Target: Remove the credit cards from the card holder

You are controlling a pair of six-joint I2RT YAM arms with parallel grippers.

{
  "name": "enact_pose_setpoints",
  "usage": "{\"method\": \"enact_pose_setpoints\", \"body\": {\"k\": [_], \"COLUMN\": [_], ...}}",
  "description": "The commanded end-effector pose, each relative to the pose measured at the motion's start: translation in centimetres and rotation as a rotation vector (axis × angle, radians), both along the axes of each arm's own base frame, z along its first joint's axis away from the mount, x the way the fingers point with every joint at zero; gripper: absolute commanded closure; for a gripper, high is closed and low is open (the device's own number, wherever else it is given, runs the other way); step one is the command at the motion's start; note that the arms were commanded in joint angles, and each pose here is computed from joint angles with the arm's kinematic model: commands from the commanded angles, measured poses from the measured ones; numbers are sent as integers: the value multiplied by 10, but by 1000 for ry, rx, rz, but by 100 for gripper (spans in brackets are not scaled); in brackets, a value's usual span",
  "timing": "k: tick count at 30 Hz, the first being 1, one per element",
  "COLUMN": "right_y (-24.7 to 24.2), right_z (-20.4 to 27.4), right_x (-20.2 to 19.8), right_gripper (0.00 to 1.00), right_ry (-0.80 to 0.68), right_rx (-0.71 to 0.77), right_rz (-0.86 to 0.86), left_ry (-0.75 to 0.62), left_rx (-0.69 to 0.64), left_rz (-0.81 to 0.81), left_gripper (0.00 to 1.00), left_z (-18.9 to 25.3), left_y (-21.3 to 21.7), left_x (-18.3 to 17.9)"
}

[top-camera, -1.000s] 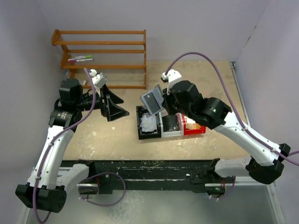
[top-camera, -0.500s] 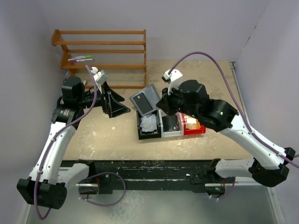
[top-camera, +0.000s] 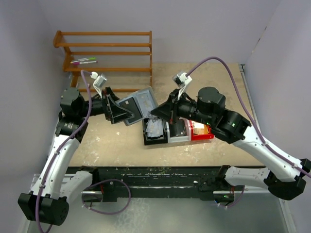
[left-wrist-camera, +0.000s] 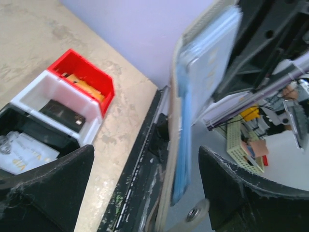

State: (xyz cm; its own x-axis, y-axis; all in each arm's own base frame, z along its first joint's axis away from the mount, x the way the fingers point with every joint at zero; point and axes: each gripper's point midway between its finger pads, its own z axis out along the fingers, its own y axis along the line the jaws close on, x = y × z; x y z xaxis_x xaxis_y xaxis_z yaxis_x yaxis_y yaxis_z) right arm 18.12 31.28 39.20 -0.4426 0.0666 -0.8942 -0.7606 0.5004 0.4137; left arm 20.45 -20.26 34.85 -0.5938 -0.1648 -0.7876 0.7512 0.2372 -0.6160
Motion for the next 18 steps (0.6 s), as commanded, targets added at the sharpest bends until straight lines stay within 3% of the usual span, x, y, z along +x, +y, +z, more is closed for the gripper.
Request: {"method": "enact_pose_setpoints", "body": {"k": [1,10,18], "right_y": [6,3,-12], "right_z": [45,43,41], "right_x": [-13,-15,-11], "right_gripper": [100,100,100], "right_ry": [-46,0,31], "right_rx": [189,287,368], "right_rz": [65,103,113], "left_ry": [-53,-88,-101], "left_rx": [-97,-112,-117], "left_rz": [-133,-221,-226], "left_gripper": [13,52,53], "left_z": [31,38,40], "left_y": [-4,-2,-1], "left_x": [-31,-55,-61]}}
